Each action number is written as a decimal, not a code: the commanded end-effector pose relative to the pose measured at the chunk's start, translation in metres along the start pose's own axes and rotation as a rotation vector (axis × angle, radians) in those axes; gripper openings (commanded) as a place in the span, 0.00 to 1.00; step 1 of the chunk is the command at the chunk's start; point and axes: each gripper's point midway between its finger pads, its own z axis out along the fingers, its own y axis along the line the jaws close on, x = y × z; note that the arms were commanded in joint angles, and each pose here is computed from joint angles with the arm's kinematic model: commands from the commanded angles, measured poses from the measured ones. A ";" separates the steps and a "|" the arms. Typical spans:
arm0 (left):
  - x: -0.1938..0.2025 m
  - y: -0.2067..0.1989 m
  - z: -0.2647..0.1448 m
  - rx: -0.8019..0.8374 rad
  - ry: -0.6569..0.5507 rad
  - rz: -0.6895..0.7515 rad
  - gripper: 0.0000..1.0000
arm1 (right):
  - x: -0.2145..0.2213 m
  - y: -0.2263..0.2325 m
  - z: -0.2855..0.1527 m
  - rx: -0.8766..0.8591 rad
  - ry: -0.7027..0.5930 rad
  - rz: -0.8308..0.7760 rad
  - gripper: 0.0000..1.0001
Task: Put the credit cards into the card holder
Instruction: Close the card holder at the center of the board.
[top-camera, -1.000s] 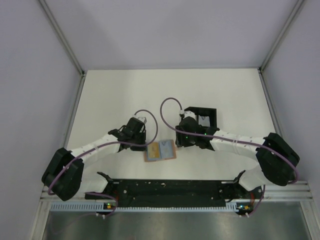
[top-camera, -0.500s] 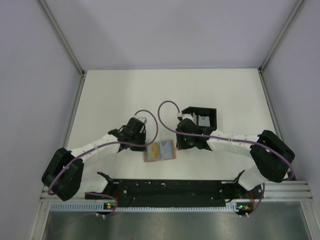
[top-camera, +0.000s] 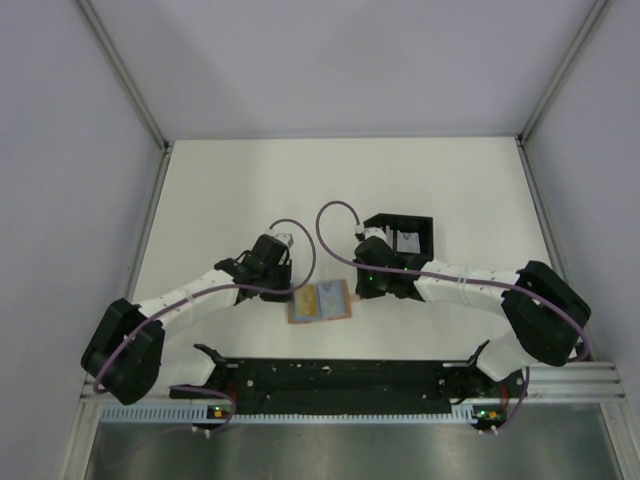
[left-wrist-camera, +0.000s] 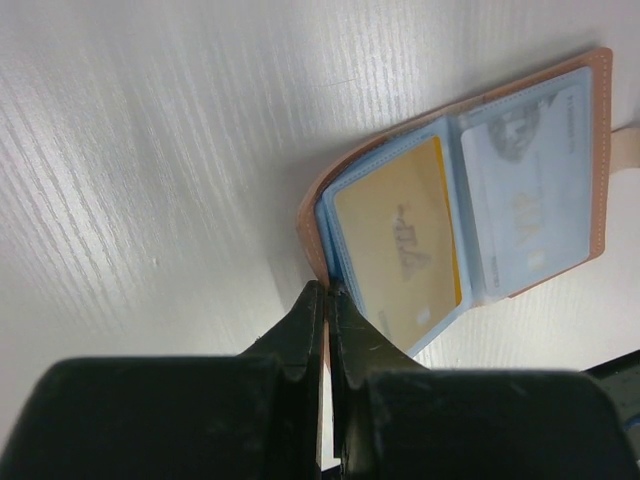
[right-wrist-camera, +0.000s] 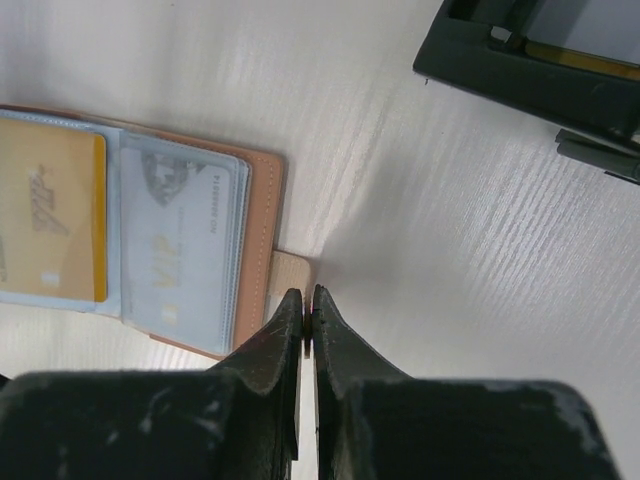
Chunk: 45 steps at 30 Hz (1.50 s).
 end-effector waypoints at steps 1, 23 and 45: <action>-0.025 -0.028 -0.017 0.122 -0.086 0.023 0.06 | -0.001 0.005 -0.001 -0.002 -0.017 0.004 0.00; -0.045 -0.126 -0.034 0.602 -0.101 -0.048 0.34 | 0.018 0.005 0.011 -0.050 -0.007 0.101 0.00; -0.034 -0.126 -0.026 0.508 -0.093 0.003 0.30 | 0.005 -0.005 -0.008 -0.023 -0.100 0.155 0.00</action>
